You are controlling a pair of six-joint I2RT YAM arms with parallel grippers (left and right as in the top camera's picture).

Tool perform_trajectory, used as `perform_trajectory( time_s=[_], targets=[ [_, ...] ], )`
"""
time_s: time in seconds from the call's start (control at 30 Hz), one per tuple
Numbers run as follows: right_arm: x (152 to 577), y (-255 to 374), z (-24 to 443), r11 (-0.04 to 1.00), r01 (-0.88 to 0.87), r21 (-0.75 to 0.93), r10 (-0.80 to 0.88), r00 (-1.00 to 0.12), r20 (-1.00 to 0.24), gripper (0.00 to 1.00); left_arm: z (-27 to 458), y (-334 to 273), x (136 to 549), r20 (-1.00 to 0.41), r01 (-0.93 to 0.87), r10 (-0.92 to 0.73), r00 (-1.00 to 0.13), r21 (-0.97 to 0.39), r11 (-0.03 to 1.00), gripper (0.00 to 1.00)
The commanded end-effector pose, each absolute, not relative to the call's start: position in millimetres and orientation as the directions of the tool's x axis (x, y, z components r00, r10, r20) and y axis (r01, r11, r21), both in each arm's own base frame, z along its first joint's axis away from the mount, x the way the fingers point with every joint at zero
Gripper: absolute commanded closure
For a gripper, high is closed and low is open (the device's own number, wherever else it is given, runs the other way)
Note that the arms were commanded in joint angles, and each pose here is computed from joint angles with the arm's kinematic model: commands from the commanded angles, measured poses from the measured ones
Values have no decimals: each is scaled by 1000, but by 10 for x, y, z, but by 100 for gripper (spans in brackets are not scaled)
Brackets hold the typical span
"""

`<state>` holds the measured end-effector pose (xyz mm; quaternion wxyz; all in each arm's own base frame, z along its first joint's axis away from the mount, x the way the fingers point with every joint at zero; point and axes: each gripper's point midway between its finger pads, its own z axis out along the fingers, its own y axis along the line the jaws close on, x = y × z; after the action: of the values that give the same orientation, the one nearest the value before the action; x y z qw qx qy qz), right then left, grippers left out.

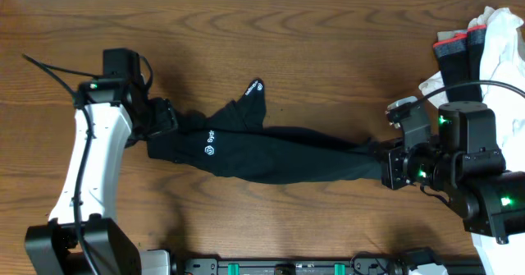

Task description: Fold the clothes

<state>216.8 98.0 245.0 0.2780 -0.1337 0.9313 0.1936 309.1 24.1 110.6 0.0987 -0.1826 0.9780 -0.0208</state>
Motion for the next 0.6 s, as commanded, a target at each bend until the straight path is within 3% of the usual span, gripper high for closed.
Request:
perform_trajectory(
  time_s=[0.0,0.13,0.3,0.47,0.57],
  targets=[
    [2189,966,2427,897,-339,285,-131,-818,-560,99,967,15,3161,-179,-302,-340,-923,-208,930,29],
    [2174,971,2392,896,-335,292,-134,-830,-542,99,850,-190,3310,-235,-201,-264,-935,-261,944,42],
    [1910,1101,2338,822,-465,329,-263,-822,-505,99,623,-332,3132,-135,-163,-199,-971,-239,957,62],
    [1279,1452,2465,519,-698,494,-455,-714,-531,99,587,-347,3128,-124,-161,-194,-973,-237,958,62],
    [1169,1451,2449,490,-714,500,-490,-700,-519,99,597,-349,3182,-146,-155,-194,-970,-241,958,61]
  ],
)
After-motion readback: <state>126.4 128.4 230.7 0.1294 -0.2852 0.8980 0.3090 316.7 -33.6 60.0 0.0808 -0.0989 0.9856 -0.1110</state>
